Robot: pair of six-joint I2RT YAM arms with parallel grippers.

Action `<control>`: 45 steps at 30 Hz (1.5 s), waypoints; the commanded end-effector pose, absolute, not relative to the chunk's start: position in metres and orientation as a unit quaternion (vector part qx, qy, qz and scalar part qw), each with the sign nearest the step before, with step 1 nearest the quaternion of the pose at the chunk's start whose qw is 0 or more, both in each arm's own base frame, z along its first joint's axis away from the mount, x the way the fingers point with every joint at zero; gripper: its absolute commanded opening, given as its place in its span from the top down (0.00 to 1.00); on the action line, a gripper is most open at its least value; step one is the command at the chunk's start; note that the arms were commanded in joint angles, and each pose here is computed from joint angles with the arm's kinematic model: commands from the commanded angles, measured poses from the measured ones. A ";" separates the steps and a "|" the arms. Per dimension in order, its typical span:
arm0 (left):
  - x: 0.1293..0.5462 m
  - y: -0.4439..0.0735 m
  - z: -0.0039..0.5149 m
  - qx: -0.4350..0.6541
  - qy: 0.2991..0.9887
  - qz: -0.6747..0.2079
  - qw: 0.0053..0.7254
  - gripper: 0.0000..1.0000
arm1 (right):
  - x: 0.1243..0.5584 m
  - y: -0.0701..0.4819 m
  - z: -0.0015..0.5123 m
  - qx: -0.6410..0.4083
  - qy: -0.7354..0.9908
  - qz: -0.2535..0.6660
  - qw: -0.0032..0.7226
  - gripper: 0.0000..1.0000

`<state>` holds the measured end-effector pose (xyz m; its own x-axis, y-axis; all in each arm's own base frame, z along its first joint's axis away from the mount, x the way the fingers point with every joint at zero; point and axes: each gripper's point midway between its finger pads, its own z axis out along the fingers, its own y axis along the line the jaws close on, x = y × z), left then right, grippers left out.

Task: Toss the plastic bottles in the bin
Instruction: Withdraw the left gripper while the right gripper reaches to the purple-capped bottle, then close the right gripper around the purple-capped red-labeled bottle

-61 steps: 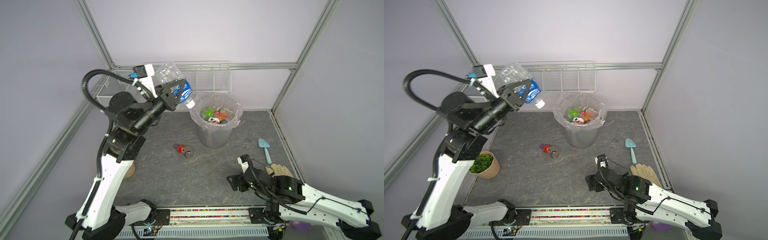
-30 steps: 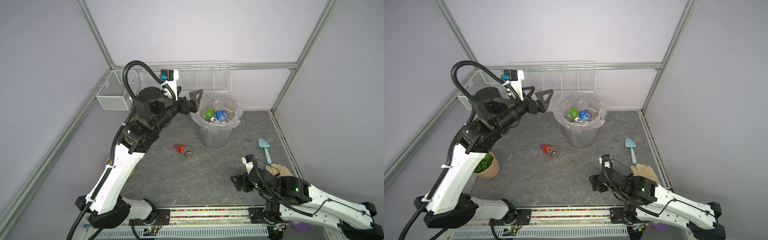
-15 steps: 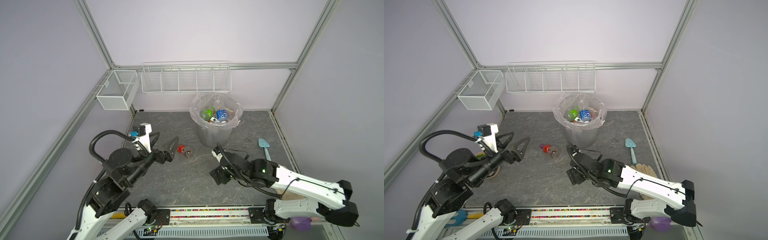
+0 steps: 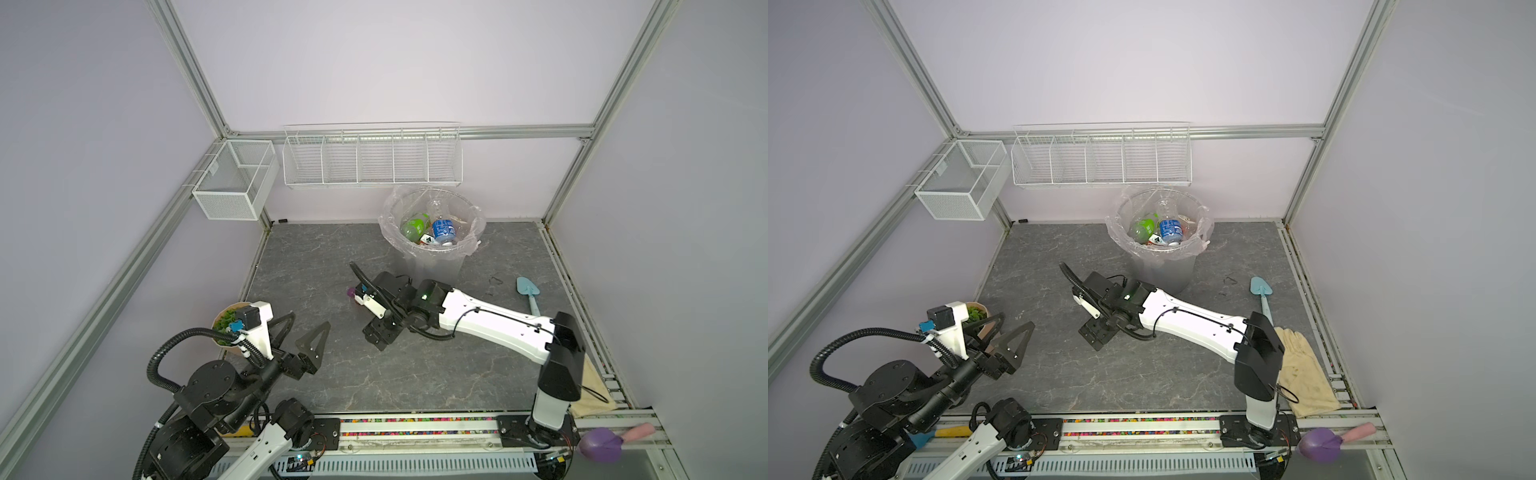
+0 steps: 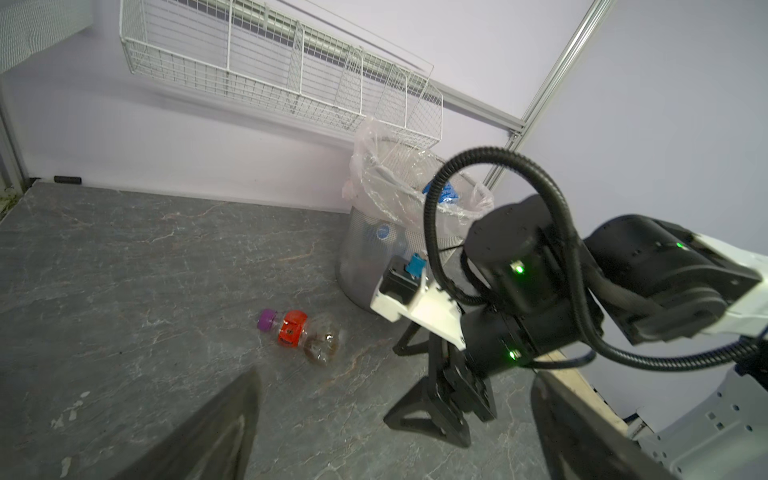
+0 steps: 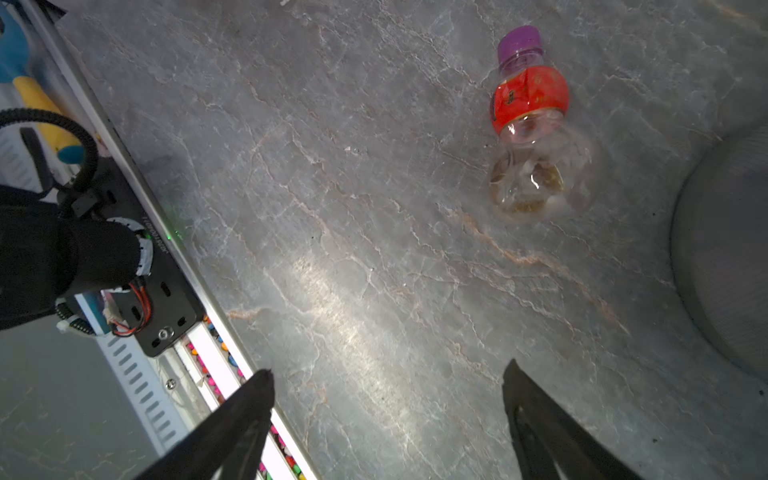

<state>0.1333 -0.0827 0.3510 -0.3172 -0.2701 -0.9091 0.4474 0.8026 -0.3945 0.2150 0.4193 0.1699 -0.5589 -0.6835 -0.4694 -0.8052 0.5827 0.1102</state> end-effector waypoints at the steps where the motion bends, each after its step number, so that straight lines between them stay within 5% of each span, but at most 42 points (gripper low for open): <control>1: 0.126 -0.076 0.326 0.054 0.772 -0.300 0.558 0.00 | 0.232 0.423 0.166 -0.438 0.868 0.160 0.171 0.12; 22: 0.115 -0.069 0.315 0.042 0.744 -0.331 0.578 0.00 | 0.348 0.419 0.077 -0.343 0.929 0.050 0.132 0.12; 35: 0.117 -0.067 0.313 0.034 0.746 -0.325 0.580 0.00 | 0.341 0.441 0.037 -0.353 0.925 0.102 0.095 0.11; 40: 0.118 -0.067 0.312 0.033 0.748 -0.323 0.579 0.00 | 0.340 0.443 0.037 -0.355 0.924 0.106 0.096 0.01; 41: 0.118 -0.067 0.312 0.033 0.748 -0.322 0.580 0.00 | 0.340 0.443 0.039 -0.355 0.924 0.107 0.096 0.03; 45: 0.119 -0.067 0.311 0.032 0.749 -0.321 0.578 0.00 | 0.337 0.441 0.043 -0.355 0.924 0.096 0.102 0.42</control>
<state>0.1165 -0.0685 0.3185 -0.3130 -0.3254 -0.8923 0.4437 0.7805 -0.4403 0.3414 0.4376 0.0341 -0.7380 -0.6302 -0.2414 -0.6657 0.7385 0.1073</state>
